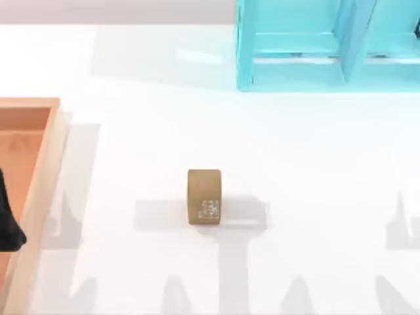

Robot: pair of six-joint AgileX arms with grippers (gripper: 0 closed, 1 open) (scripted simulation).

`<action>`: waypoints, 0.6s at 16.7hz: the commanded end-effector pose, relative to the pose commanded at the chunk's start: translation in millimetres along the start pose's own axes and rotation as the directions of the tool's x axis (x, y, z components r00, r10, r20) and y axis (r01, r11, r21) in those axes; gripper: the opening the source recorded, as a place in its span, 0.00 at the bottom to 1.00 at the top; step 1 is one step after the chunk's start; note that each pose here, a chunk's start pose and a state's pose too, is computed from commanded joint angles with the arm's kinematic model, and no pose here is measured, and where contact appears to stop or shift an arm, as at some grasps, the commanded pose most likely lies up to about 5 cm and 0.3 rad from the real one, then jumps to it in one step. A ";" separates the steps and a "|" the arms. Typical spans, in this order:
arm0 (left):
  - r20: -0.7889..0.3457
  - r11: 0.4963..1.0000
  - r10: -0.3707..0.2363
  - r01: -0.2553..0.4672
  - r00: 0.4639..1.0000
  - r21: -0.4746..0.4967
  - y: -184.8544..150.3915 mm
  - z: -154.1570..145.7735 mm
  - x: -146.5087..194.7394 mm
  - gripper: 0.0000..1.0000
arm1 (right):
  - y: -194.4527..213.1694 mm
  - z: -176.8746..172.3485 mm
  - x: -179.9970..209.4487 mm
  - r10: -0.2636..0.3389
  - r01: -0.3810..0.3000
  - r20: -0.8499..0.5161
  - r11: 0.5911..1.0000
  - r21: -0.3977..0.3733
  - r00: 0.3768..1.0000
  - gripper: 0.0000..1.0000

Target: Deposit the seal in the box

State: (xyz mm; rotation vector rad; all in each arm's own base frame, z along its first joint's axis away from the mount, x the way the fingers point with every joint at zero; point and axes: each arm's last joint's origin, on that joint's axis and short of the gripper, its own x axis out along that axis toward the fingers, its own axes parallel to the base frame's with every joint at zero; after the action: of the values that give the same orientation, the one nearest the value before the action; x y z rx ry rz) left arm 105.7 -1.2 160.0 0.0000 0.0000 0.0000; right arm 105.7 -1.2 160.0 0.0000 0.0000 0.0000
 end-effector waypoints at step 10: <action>-0.242 0.987 -0.019 -0.020 0.970 -0.157 -4.7 56.0 16.0 1.00 | 0.0 0.0 0.0 0.000 0.000 0.000 1.000 0.000 1.000 1.00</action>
State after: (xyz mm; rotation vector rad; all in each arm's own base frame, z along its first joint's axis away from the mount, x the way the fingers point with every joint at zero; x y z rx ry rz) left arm 121.7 -5.9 216.0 -0.1595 0.2453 0.0009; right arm 105.7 -1.2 160.0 0.0000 0.0000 0.0000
